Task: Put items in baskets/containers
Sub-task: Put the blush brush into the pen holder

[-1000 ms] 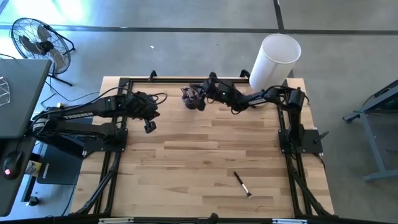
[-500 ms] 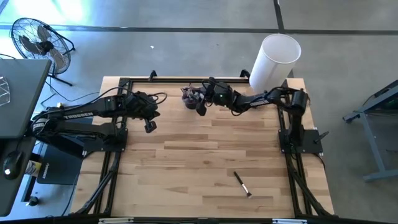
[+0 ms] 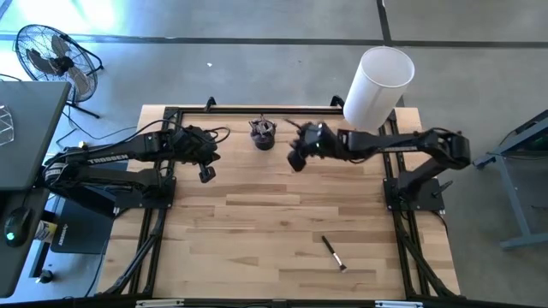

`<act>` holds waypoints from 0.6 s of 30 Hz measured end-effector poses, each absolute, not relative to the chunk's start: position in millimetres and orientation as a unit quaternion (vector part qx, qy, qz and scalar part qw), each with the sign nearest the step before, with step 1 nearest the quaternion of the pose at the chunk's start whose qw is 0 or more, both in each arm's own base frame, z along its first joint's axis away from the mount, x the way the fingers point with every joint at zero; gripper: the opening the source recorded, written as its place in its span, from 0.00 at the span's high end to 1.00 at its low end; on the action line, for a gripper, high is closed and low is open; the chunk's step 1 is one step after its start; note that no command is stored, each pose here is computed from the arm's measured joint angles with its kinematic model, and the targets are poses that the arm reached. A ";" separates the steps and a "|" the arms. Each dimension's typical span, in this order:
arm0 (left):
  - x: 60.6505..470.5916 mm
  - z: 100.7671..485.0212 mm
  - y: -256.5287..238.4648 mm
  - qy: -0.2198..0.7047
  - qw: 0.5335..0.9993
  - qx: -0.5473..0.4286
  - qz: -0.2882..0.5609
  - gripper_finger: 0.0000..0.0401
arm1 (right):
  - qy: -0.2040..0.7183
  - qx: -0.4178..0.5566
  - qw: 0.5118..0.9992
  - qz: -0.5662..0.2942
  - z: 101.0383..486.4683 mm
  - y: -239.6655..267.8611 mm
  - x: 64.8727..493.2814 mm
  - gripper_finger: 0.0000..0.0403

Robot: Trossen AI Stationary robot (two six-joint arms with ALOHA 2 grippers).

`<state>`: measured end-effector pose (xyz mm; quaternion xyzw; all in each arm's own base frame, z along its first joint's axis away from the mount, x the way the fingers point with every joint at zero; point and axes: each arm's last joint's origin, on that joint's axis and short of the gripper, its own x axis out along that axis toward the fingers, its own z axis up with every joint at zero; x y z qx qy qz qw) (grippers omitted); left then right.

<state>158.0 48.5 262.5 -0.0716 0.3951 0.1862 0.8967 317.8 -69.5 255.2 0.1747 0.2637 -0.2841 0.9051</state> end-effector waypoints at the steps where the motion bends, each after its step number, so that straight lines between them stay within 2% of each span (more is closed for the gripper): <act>1: 158.0 262.5 48.5 0.395 0.897 -0.072 0.186 1.00 | 0.276 0.197 0.895 -0.289 255.1 -61.8 313.8 0.84; 4: 158.0 262.5 48.2 0.395 0.897 -0.074 0.182 1.00 | 0.313 0.247 0.868 -0.297 250.9 -35.3 305.8 0.95; 6: 158.1 262.4 47.8 0.396 0.898 -0.077 0.174 1.00 | 0.337 0.269 0.855 -0.288 247.3 -14.8 302.6 0.98; 12: 158.1 262.0 46.7 0.398 0.900 -0.085 0.158 1.00 | 0.374 0.351 0.814 -0.272 240.4 50.7 289.5 0.99; 18: 157.7 261.6 46.6 0.400 0.899 -0.085 0.158 1.00 | 0.430 0.452 0.741 -0.250 233.6 111.7 267.1 1.00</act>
